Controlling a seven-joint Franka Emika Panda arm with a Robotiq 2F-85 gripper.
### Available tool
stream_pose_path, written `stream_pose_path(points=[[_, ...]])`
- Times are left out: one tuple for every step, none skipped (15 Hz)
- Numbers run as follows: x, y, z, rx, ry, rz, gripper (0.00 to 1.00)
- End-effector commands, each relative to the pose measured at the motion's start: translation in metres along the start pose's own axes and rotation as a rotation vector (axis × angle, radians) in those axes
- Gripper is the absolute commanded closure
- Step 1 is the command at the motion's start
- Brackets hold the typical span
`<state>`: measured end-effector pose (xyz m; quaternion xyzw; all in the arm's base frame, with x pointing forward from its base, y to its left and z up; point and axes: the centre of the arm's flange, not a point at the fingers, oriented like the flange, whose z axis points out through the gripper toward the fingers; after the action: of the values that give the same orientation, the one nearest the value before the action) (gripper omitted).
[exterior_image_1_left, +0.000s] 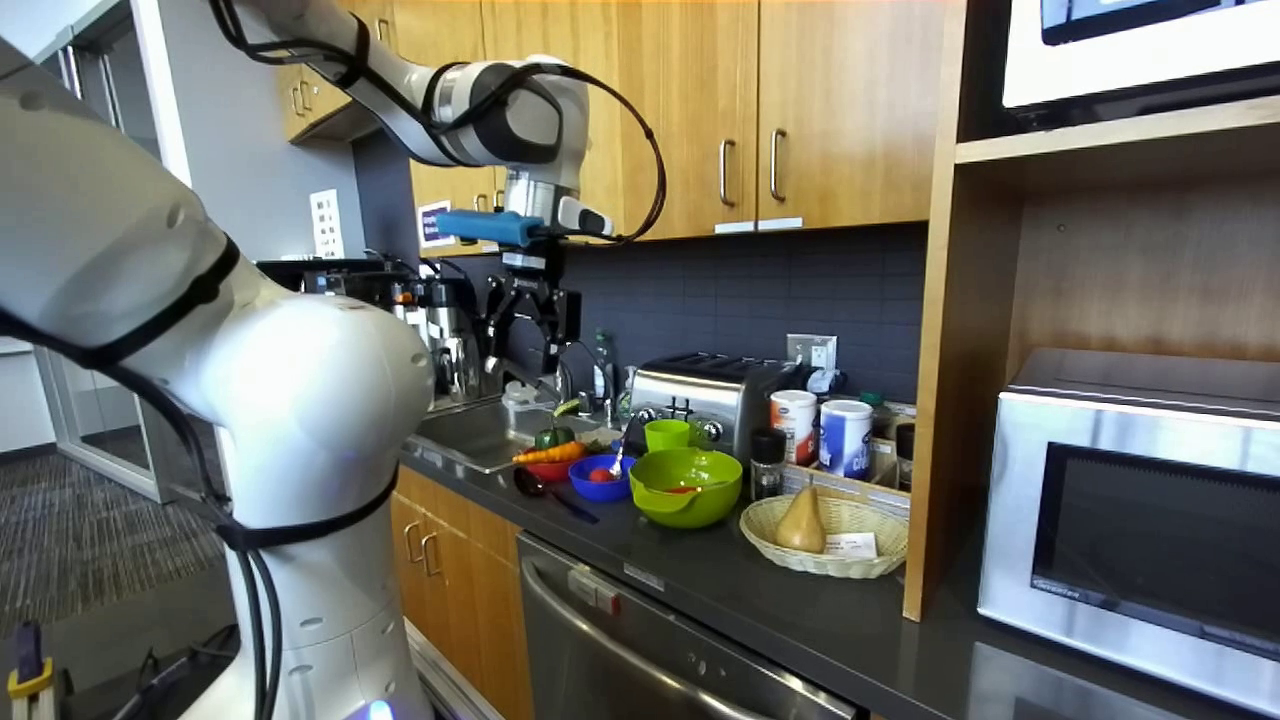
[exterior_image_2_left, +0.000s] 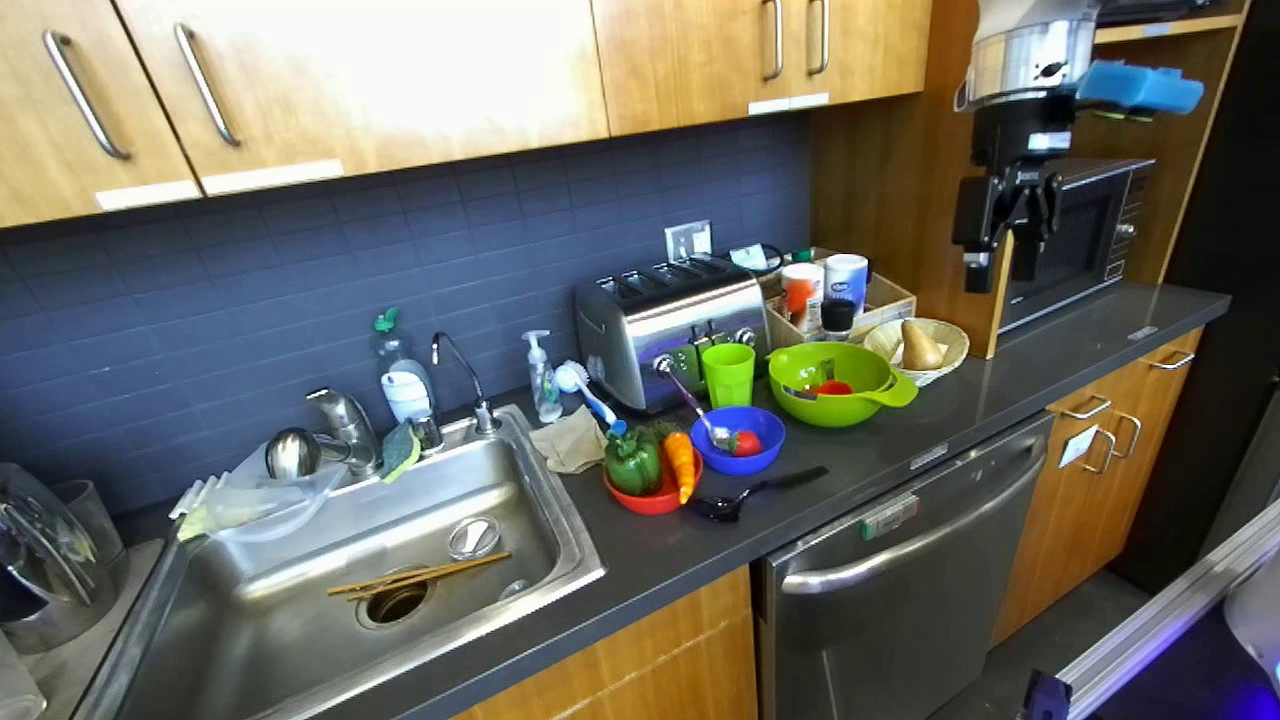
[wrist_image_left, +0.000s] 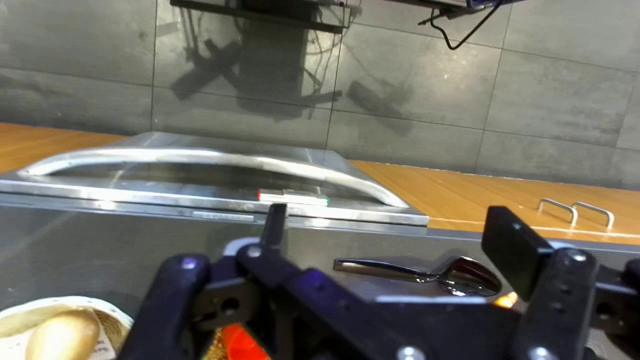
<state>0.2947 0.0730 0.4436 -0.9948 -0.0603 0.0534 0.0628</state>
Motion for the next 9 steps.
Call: stream_pose_path(points=[[0.035,-0.028,0.007,0.009,0.044,-0.134,0.0],[0.044,-0.031,0.009,0.006,0.061,-0.163,0.0],[0.054,-0.03,0.01,0.0,0.076,-0.199,0.0],[0.064,-0.029,0.013,-0.008,0.102,-0.214,0.0],[0.074,-0.028,0.015,-0.015,0.117,-0.233,0.0],[0.086,-0.023,0.017,-0.017,0.126,-0.25,0.0],[0.097,-0.018,0.019,-0.025,0.124,-0.272,0.0],[0.108,-0.011,0.02,-0.035,0.123,-0.288,0.0],[0.121,-0.002,0.02,-0.036,0.118,-0.304,0.0]])
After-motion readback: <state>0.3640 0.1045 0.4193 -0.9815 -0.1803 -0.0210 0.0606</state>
